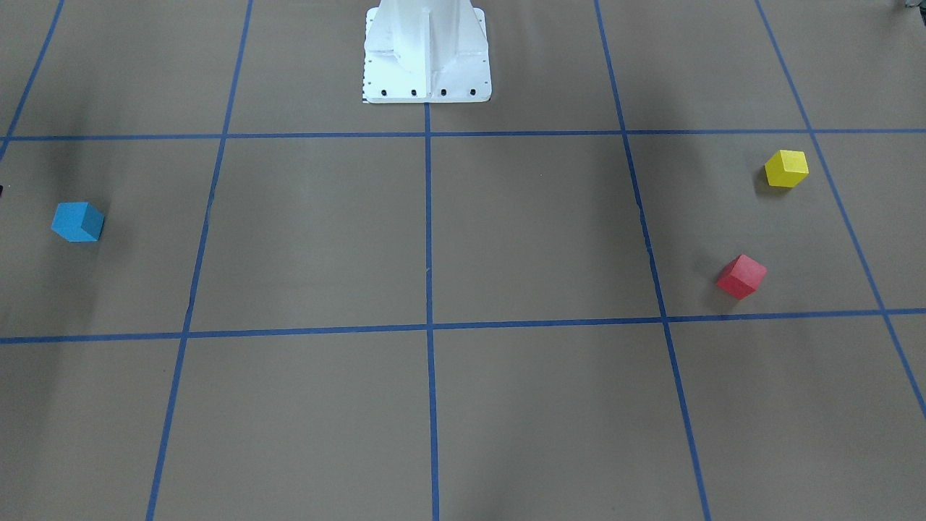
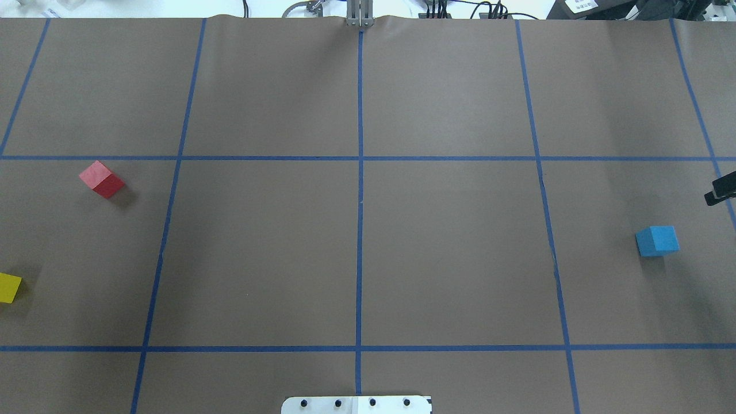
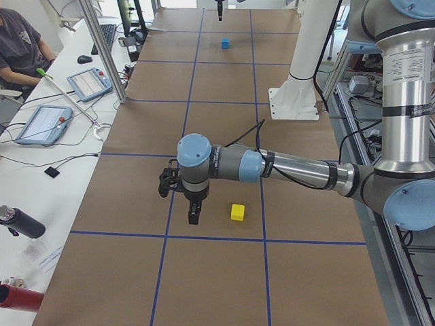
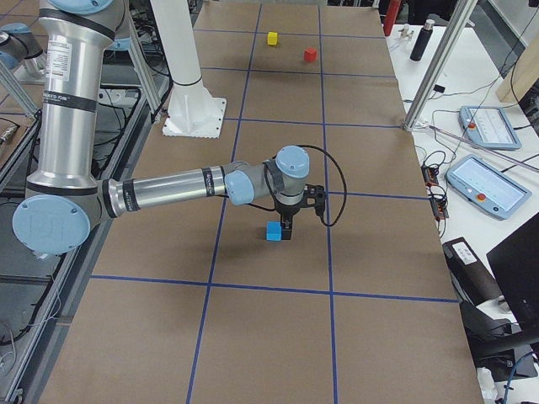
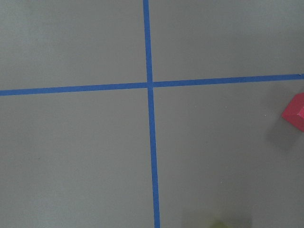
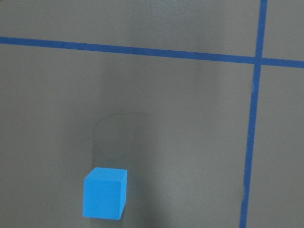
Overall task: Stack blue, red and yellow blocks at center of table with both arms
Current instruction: 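Lower the right gripper onto the blue cube and close on it, then carry the blue cube with the right gripper toward the table center, then lower the blue cube at the center and open the right gripper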
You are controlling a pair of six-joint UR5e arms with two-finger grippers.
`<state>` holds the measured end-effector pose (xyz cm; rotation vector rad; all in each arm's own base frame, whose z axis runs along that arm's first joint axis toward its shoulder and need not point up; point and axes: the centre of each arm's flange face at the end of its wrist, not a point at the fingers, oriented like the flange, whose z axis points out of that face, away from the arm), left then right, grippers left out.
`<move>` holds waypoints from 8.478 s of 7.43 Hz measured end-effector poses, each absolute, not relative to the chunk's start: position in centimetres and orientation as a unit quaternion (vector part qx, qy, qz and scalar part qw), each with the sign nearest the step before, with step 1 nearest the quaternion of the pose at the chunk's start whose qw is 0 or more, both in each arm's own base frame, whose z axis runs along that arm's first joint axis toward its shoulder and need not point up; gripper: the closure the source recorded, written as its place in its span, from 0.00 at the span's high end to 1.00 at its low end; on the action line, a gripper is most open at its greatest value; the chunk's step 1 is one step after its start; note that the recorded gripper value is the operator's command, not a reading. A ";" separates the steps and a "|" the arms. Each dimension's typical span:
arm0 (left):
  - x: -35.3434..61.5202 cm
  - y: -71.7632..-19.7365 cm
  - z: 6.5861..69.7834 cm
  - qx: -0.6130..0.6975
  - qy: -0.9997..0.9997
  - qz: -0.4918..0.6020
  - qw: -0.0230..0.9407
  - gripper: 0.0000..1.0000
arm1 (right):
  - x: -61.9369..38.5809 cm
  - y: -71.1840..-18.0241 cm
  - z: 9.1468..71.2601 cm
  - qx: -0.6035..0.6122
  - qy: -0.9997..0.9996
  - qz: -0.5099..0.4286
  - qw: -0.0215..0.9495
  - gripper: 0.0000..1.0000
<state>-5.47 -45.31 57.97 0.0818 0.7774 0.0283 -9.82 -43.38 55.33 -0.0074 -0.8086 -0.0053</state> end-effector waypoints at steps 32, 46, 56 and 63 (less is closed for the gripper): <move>-5.4 -45.6 57.3 0.046 0.379 0.017 0.924 1.00 | -32.3 -48.2 43.0 -0.006 -0.427 -0.003 0.904 0.00; -5.3 -46.0 57.2 0.047 0.378 0.020 0.924 0.99 | -58.5 -50.2 19.7 -0.005 -0.407 0.032 0.913 0.00; -5.3 -45.9 57.0 0.049 0.378 0.020 0.924 0.99 | -62.0 -50.0 19.8 0.012 -0.389 0.022 0.921 0.00; -5.3 -46.0 56.9 0.050 0.378 0.020 0.924 0.99 | -62.5 -50.3 19.5 0.014 -0.386 0.023 0.922 0.00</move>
